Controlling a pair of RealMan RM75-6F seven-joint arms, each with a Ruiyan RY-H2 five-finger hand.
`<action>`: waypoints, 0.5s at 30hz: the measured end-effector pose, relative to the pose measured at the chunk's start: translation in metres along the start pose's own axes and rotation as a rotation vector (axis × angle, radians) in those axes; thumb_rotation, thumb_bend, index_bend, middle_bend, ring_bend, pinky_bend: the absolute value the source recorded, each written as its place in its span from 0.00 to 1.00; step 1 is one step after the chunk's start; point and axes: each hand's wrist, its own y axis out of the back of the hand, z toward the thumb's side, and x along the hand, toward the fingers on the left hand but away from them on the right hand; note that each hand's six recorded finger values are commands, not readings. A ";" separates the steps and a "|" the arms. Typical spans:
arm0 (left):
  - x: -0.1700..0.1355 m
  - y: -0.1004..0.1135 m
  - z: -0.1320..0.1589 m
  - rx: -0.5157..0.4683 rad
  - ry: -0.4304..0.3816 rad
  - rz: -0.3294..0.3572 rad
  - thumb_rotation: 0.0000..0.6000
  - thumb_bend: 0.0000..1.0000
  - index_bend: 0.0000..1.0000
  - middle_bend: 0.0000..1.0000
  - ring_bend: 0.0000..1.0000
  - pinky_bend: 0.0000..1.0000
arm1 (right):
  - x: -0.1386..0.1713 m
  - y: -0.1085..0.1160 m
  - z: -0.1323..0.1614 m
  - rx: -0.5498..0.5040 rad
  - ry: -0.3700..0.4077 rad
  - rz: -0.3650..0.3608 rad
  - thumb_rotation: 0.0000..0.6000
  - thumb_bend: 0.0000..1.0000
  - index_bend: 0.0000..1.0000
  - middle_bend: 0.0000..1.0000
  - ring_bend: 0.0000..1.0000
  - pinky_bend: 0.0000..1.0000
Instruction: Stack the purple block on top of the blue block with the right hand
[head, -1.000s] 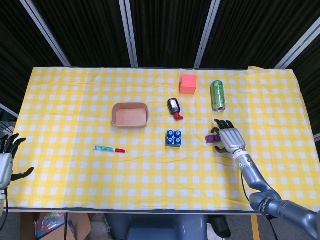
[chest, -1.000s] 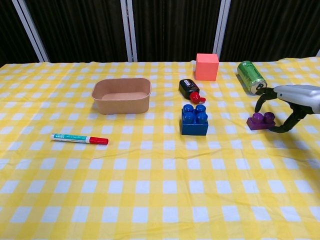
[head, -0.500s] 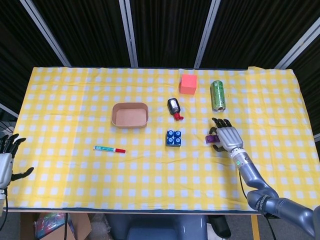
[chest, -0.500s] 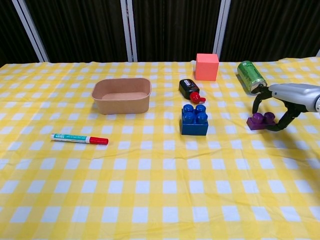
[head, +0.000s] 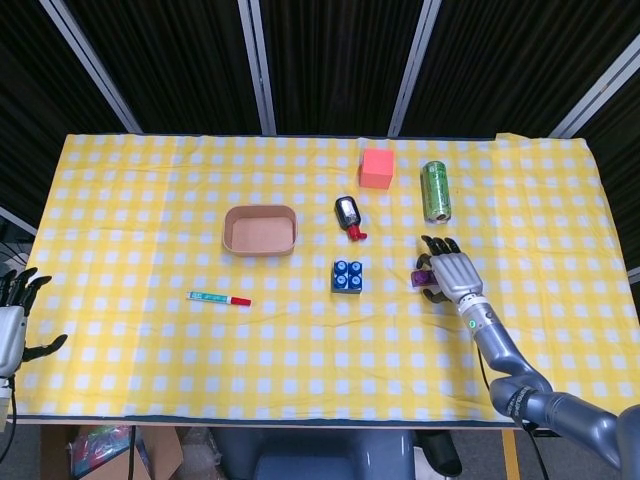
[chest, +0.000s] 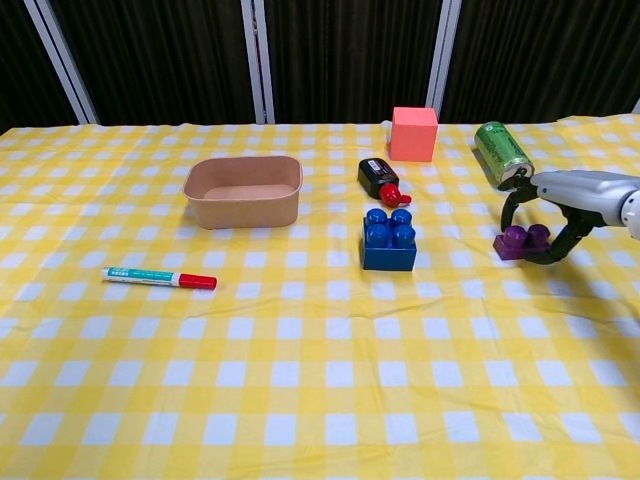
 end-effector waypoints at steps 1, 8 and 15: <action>0.000 0.000 0.000 0.000 0.000 -0.001 1.00 0.18 0.16 0.07 0.00 0.05 | 0.000 0.000 0.000 0.001 0.000 0.000 1.00 0.37 0.39 0.00 0.00 0.00; 0.000 -0.001 0.001 0.004 0.000 -0.002 1.00 0.18 0.16 0.07 0.00 0.05 | 0.001 0.001 -0.003 0.002 0.000 -0.005 1.00 0.37 0.40 0.00 0.00 0.00; 0.000 -0.001 0.001 0.008 0.000 -0.003 1.00 0.18 0.16 0.07 0.00 0.05 | 0.002 0.004 -0.004 0.003 0.000 -0.010 1.00 0.38 0.41 0.00 0.00 0.00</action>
